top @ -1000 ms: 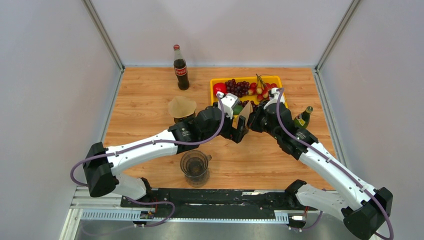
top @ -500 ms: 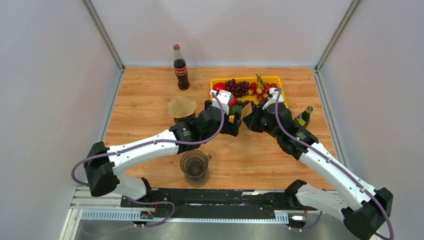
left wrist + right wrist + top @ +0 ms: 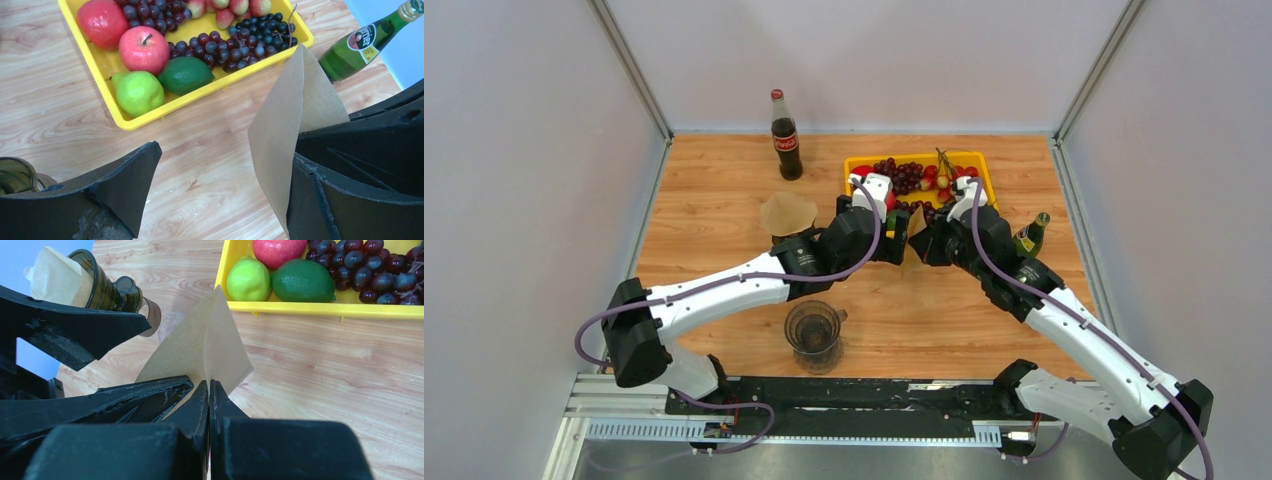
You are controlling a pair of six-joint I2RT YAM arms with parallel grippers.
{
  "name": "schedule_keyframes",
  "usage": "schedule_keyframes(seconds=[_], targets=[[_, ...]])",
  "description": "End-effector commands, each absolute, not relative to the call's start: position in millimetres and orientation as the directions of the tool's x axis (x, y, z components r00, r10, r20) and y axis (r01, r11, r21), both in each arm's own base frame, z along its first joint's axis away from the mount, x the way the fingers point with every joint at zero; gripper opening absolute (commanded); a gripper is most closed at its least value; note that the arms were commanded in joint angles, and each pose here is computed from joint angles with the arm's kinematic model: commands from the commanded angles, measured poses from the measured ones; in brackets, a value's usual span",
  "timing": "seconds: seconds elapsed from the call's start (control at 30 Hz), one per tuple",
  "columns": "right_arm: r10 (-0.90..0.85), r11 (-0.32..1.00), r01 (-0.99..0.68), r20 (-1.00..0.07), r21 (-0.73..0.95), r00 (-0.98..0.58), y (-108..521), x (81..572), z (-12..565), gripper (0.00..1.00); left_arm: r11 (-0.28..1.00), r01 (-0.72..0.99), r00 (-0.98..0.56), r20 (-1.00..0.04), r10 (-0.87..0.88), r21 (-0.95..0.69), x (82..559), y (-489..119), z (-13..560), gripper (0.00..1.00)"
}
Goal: Place the coffee filter in the dripper
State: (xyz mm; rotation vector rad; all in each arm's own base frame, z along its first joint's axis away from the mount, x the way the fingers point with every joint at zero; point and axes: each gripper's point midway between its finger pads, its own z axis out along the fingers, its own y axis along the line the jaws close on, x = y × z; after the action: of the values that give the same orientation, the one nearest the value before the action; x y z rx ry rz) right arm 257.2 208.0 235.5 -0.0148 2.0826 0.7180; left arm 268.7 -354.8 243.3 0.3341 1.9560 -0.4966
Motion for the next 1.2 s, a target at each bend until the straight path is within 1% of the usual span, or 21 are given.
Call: schedule_keyframes(seconds=[0.0,0.13,0.3,0.4,0.53,0.6,0.67,0.87,1.0,1.17], targets=[[0.261,0.810,-0.334,-0.807,0.482,-0.530,209.5,257.6,261.3,0.00,0.851,0.477,-0.425,-0.905,0.006,-0.218,265.5,-368.1,253.1,0.93],[0.277,0.804,-0.338,-0.810,0.490,-0.516,210.0,258.7,267.5,0.00,0.830,0.508,-0.444,-0.896,0.022,-0.231,260.8,-376.0,248.8,0.88],[0.280,0.793,-0.349,-0.807,0.500,-0.519,212.8,257.8,269.1,0.00,0.820,0.519,-0.457,-0.889,0.025,-0.243,258.8,-381.0,245.2,0.76],[0.269,0.791,-0.353,-0.803,0.499,-0.531,214.6,256.5,264.4,0.00,0.820,0.514,-0.459,-0.888,0.016,-0.251,260.2,-383.2,247.1,0.71],[0.252,0.798,-0.351,-0.800,0.490,-0.545,215.2,256.5,255.6,0.00,0.832,0.492,-0.466,-0.885,0.003,-0.256,263.5,-383.9,246.6,0.59],[0.244,0.802,-0.350,-0.800,0.485,-0.549,215.1,256.6,253.2,0.00,0.849,0.466,-0.469,-0.883,-0.001,-0.249,266.8,-381.2,245.4,0.48],[0.238,0.804,-0.350,-0.800,0.480,-0.550,215.0,256.8,252.2,0.00,0.864,0.448,-0.471,-0.882,0.008,-0.231,269.6,-378.8,242.9,0.41],[0.214,0.833,-0.320,-0.796,0.452,-0.566,211.0,260.5,240.8,0.00,0.889,0.410,-0.480,-0.877,0.023,-0.201,274.4,-374.1,235.4,0.23],[0.195,0.882,-0.252,-0.794,0.399,-0.575,197.6,265.5,229.6,0.00,0.917,0.361,-0.468,-0.883,0.022,-0.169,279.9,-363.2,235.5,0.19],[0.178,0.929,-0.171,-0.802,0.327,-0.570,180.0,272.4,223.6,0.00,0.938,0.325,-0.454,-0.890,0.045,-0.118,284.5,-352.7,235.6,0.17]])
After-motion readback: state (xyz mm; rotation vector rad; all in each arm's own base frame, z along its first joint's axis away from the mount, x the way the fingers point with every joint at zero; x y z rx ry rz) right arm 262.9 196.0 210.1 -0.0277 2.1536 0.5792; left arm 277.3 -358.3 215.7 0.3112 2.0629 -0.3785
